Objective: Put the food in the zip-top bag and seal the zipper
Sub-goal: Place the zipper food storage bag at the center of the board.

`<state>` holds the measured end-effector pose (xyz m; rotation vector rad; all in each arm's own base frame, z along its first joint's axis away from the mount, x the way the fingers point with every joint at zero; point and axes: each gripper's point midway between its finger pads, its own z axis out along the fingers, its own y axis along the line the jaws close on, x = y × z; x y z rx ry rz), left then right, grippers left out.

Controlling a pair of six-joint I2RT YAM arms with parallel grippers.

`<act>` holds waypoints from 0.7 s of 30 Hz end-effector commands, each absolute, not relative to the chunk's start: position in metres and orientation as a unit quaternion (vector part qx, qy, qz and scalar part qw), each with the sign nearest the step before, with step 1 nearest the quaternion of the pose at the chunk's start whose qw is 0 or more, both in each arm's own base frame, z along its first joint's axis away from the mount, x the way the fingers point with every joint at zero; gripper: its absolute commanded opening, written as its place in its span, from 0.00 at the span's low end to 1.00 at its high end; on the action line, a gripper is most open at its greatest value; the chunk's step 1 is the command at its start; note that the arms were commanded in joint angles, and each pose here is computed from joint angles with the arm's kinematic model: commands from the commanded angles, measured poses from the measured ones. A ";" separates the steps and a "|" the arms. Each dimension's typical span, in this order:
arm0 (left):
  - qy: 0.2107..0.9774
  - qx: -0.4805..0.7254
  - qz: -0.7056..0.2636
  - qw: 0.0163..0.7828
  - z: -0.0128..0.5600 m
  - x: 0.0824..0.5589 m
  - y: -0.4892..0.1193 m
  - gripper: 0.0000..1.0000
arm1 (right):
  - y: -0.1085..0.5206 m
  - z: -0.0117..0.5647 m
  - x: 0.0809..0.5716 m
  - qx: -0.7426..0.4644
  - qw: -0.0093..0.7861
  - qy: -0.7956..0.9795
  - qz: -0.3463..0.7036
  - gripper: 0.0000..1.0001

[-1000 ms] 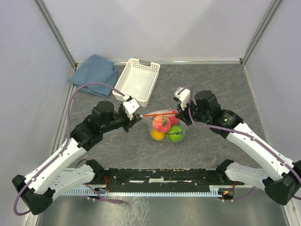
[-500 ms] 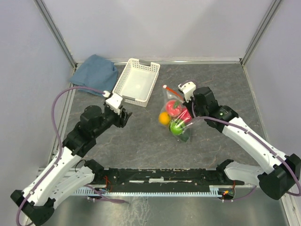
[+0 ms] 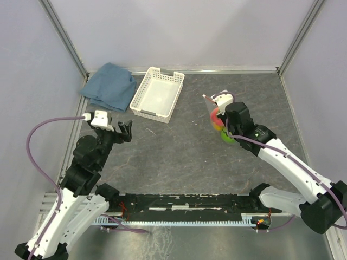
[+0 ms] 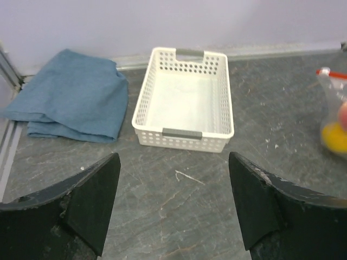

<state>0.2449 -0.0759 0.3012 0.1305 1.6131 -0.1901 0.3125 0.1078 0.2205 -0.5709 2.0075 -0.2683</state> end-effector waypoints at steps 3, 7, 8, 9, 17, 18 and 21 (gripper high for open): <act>0.670 -0.032 -0.096 0.736 0.325 0.235 -0.051 0.93 | 0.153 0.178 0.304 -0.246 0.468 0.849 0.013 0.05; 0.643 -0.052 -0.107 0.756 0.331 0.224 -0.043 0.94 | 0.175 0.150 0.286 -0.245 0.438 0.861 0.084 0.11; 0.637 -0.058 -0.109 0.761 0.334 0.221 -0.040 0.94 | 0.179 0.146 0.282 -0.243 0.432 0.863 0.099 0.14; 0.631 -0.064 -0.111 0.765 0.337 0.218 -0.037 0.94 | 0.183 0.141 0.276 -0.242 0.425 0.865 0.116 0.17; 0.572 -0.130 -0.123 0.801 0.348 0.193 -0.009 1.00 | 0.198 0.167 0.259 -0.235 0.442 0.845 0.187 0.50; 0.564 -0.140 -0.126 0.804 0.350 0.189 -0.005 1.00 | 0.197 0.175 0.258 -0.235 0.450 0.840 0.191 0.54; 0.557 -0.135 -0.135 0.808 0.354 0.180 -0.004 0.99 | 0.189 0.195 0.254 -0.225 0.473 0.831 0.188 0.65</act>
